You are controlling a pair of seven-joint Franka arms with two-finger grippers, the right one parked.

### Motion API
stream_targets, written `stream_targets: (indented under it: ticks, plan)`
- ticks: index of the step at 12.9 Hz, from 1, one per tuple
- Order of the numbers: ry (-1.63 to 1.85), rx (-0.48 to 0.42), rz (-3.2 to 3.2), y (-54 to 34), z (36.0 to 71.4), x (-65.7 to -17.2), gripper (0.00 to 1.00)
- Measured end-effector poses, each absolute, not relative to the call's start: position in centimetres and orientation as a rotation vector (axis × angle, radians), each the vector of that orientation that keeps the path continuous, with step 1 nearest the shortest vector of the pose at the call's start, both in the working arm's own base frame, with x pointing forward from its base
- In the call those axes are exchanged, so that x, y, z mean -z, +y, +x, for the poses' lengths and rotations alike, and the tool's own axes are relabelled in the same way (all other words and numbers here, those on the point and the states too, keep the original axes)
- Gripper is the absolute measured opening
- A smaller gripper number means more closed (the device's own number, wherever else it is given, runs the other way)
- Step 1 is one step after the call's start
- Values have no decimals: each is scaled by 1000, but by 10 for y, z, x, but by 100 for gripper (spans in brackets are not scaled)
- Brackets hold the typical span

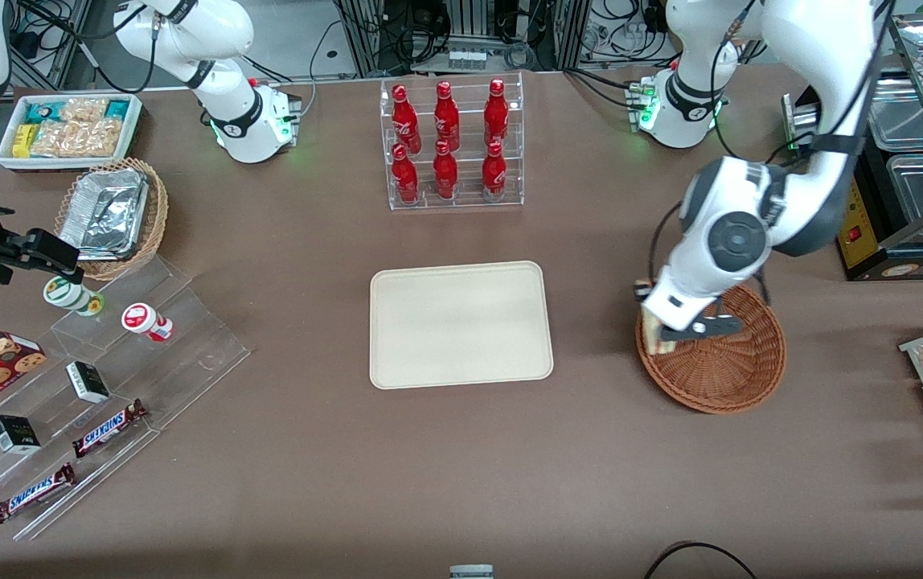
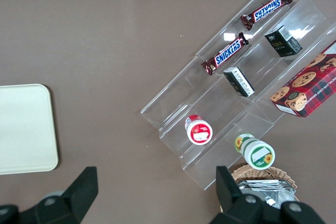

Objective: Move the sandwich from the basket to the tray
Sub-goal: 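Lift the sandwich and carry it with the left gripper toward the tray, then lower the sandwich onto the cream tray and open the left gripper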

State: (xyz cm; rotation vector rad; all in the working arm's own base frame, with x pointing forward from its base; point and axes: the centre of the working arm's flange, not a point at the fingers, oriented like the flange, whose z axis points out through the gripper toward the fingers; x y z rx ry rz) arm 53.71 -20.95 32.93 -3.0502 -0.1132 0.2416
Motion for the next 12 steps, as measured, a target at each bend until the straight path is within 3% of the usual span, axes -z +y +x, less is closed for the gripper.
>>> stream_targets:
  ticks: [4, 12]
  plan:
    - [-154, -204, -3080, -309, 529, -331, 15]
    - [-313, -230, -3120, -457, 515, -292, 15]
